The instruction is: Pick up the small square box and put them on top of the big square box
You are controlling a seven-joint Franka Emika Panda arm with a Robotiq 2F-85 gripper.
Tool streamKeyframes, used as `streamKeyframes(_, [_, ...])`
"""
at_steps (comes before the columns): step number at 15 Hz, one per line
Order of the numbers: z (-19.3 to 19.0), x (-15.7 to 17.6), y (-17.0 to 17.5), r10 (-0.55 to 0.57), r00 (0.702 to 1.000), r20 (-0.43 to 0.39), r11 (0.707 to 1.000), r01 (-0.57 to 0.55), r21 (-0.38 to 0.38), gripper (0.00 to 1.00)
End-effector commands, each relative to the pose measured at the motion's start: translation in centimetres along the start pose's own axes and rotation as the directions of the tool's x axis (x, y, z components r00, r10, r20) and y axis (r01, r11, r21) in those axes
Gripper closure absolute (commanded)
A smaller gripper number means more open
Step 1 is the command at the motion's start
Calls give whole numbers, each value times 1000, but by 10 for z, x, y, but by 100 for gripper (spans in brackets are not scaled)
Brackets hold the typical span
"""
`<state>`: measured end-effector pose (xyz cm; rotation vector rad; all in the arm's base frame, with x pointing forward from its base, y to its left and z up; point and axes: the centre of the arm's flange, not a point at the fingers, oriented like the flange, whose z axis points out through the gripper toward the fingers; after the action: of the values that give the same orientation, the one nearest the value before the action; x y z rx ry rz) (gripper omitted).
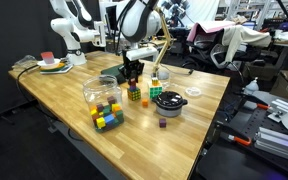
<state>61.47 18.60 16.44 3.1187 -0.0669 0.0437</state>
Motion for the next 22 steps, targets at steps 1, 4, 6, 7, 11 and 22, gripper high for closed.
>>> streamKeyframes(1, [-2,5,1,18,1000,23,1000,-18,14,26])
streamKeyframes(4, [-15,1,5,15,1000,1,999,-15,39,5])
streamKeyframes(6, [-32,-8,10,-5,1000,-17,998,6,59,0])
streamKeyframes(7, [-42,-12,11,-18,1000,-22,997,19,68,0])
streamKeyframes(11, [-38,-3,4,-11,1000,-27,999,12,41,0])
streamKeyframes(22, [-36,-5,4,-14,1000,-21,999,15,40,0])
